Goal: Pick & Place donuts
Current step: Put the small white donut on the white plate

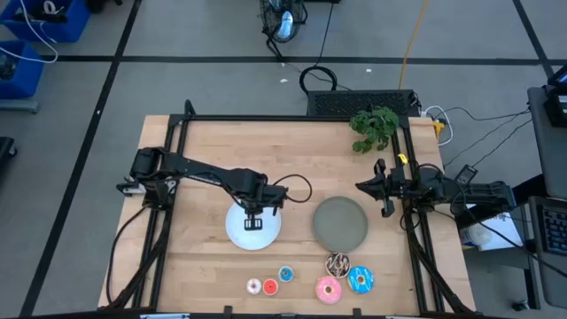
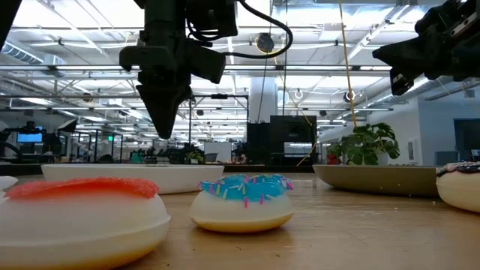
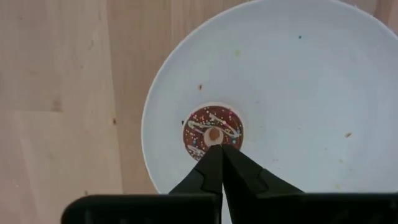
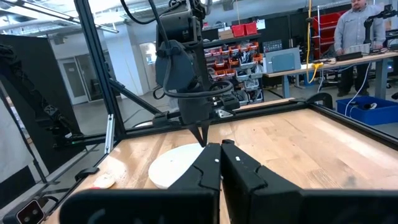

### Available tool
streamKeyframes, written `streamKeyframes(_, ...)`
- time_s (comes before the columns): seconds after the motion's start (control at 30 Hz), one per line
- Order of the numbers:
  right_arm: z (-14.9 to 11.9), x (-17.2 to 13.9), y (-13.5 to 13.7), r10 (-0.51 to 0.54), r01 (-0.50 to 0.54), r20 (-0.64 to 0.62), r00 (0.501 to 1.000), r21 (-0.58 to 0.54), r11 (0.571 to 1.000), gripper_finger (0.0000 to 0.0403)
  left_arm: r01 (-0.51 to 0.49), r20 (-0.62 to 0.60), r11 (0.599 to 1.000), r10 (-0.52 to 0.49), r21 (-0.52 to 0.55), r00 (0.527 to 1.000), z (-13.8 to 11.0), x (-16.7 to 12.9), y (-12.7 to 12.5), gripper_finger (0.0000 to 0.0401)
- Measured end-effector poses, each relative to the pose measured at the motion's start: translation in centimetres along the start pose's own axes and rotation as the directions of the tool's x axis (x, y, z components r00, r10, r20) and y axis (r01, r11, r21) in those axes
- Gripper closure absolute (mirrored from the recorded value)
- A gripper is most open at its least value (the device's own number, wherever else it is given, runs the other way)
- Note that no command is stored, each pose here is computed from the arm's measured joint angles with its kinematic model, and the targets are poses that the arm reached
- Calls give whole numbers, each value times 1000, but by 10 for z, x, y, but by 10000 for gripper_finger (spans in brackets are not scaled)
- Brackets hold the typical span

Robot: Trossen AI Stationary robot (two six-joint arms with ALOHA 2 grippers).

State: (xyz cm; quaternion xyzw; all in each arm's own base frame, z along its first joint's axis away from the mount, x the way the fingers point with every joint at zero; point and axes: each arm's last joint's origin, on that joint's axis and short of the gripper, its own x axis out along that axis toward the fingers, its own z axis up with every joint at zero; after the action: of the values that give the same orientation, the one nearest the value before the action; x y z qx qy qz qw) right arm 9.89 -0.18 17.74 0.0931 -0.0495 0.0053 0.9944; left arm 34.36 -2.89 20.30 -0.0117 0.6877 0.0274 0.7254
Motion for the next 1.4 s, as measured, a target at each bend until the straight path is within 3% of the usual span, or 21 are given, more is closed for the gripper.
streamKeyframes(0.23, 0, 0, 0, 0, 0, 1, 1000, 0, 1000, 403, 0, 1, 1000, 0, 0, 1000, 0, 0, 0, 397)
streamKeyframes(0.6, 0, 0, 0, 0, 0, 1, 1000, 0, 1000, 403, -41, 14, 999, 41, -3, 999, 1, 0, 1, 376)
streamKeyframes(0.83, 0, 0, 0, 0, 0, 2, 1000, 0, 1000, 403, -17, -11, 996, 16, -88, 1000, -2, 0, -5, 375)
streamKeyframes(1.17, 1, 0, 0, 1, -1, 7, 1000, 0, 1000, 403, -20, -104, 995, 11, -93, 995, -14, -12, -33, 395)
streamKeyframes(1.4, 1, 0, 0, 1, -1, 8, 1000, 0, 1000, 403, 31, 55, 999, -30, -28, 998, -1, -57, -68, 387)
